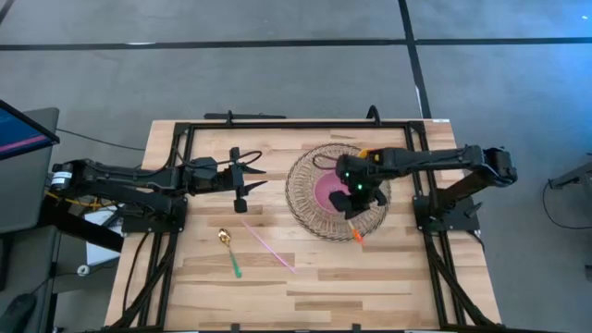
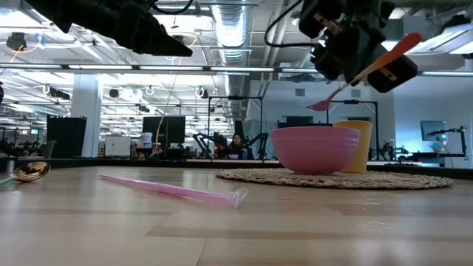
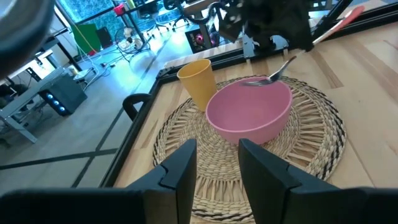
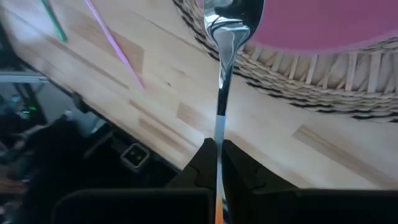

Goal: Pick & Place Utensil
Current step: Put the orange fork into the pink bowl

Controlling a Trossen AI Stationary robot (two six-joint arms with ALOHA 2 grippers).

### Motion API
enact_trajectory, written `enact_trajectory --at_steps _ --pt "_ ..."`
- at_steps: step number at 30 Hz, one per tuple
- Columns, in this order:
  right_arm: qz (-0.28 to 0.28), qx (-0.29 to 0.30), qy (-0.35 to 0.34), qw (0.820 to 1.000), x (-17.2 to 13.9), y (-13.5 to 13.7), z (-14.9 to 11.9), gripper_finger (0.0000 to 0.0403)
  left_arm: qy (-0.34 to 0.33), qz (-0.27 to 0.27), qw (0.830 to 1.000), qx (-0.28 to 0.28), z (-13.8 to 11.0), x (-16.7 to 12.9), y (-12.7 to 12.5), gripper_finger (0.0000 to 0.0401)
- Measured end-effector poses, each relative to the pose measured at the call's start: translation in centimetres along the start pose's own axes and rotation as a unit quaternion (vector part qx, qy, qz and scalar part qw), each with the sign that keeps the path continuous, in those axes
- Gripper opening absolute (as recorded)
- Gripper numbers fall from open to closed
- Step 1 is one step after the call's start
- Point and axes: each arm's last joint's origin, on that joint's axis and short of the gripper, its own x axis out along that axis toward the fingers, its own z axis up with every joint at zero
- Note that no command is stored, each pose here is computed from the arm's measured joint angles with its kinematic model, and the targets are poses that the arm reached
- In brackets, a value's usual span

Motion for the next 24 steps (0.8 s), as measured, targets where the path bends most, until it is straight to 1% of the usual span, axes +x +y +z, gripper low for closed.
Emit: enact_trajectory --at_steps 8,13,19,24 --pt "0.012 0.047 -0.016 0.999 -1.1 -1.0 2.3 0.0002 0.000 0.000 1.000 0.000 0.0 0.0 0.0 0.0120" --pt "0.008 0.059 0.011 0.998 -0.3 -1.5 3.8 0.0002 0.000 0.000 1.000 0.000 0.0 0.0 0.0 0.0120" --pt "0.008 0.059 0.053 0.997 1.5 -2.2 5.9 0.0002 0.000 0.000 1.000 0.000 0.0 0.0 0.0 0.0120" --pt "0.002 0.035 0.062 0.997 2.5 -2.9 7.2 0.0002 0.000 0.000 1.000 0.000 0.0 0.0 0.0 0.0120"
